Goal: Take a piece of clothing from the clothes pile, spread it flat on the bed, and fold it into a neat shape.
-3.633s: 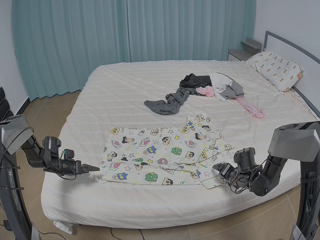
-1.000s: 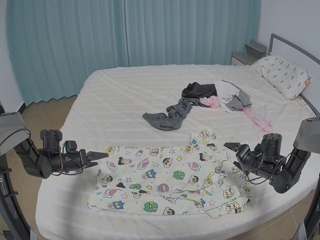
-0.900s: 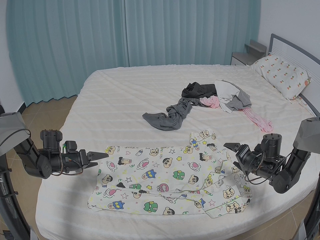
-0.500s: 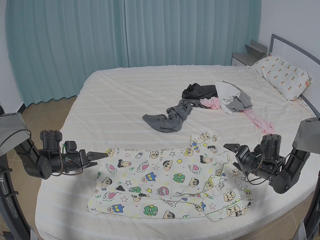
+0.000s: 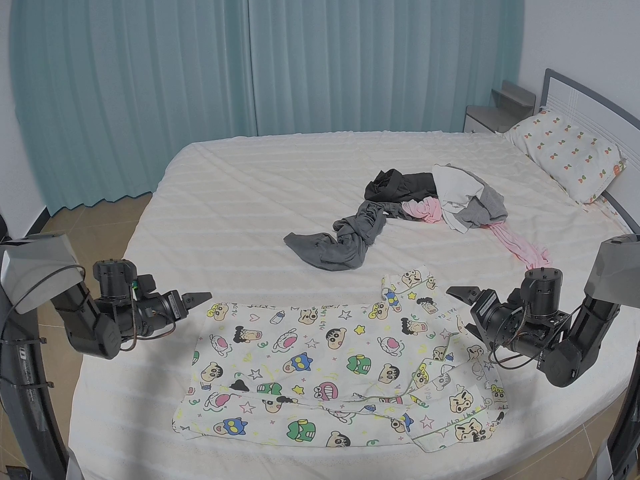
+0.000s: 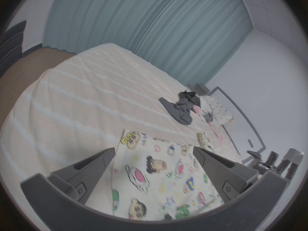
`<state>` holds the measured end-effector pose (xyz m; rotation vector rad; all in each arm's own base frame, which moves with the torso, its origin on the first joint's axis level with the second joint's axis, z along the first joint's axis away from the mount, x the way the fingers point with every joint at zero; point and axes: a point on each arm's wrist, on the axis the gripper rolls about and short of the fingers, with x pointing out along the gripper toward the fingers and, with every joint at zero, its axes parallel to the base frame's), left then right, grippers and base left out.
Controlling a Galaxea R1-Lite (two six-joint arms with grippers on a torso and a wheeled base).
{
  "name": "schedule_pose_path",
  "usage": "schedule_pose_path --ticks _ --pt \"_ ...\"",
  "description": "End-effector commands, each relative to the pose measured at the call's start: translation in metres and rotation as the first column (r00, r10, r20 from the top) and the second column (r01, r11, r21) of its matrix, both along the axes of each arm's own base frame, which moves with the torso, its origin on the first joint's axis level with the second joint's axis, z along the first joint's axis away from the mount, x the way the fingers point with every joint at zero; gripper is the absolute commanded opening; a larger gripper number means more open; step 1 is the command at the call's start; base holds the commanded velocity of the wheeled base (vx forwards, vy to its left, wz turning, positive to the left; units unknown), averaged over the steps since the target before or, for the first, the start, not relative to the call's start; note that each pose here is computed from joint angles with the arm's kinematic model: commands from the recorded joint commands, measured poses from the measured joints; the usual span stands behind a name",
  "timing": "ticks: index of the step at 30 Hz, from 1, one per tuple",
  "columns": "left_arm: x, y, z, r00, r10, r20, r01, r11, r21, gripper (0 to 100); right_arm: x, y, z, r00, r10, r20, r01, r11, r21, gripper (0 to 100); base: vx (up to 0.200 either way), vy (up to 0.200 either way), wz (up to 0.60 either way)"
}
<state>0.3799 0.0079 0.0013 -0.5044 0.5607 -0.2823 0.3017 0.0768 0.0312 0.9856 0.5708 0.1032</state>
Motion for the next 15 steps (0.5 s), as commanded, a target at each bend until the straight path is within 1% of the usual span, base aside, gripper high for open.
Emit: schedule_pose_path --ticks 1,3,7,9,11,12,15 --pt "0.038 -0.013 -0.046 0.999 0.006 -0.046 -0.003 0.998 0.06 100 0.001 0.0 -0.002 1.0 0.002 -0.007 -0.002 1.0 -0.001 100 0.0 0.0 0.0" --pt "0.049 -0.02 -0.048 0.997 -0.026 -0.075 0.032 0.996 0.084 100 0.002 0.001 -0.006 1.0 0.001 -0.015 -0.001 1.0 -0.005 100 0.0 0.0 0.0" --pt "0.058 -0.021 -0.055 0.996 -0.05 -0.08 0.059 0.991 0.12 100 0.001 0.003 -0.008 1.0 0.009 -0.021 -0.009 1.0 -0.006 100 0.0 0.0 0.0" --pt "0.06 -0.021 -0.054 0.995 -0.052 -0.08 0.062 0.991 0.122 100 0.001 0.003 -0.008 1.0 0.01 -0.021 -0.01 1.0 -0.006 100 0.0 0.0 0.0" --pt "0.062 -0.022 -0.054 0.993 -0.058 -0.099 0.07 0.99 0.121 100 0.001 0.004 -0.008 1.0 0.013 -0.021 -0.014 1.0 -0.006 100 0.0 0.0 0.0" --pt "0.062 -0.022 -0.056 0.99 -0.063 -0.125 0.078 0.99 0.121 100 0.002 0.004 -0.01 1.0 0.013 -0.027 -0.014 1.0 -0.008 100 0.0 0.0 0.0" --pt "0.065 -0.022 -0.054 0.987 -0.099 -0.13 0.115 0.985 0.13 100 0.002 0.005 -0.011 0.999 0.015 -0.029 -0.015 1.0 -0.012 100 0.0 0.0 0.0"
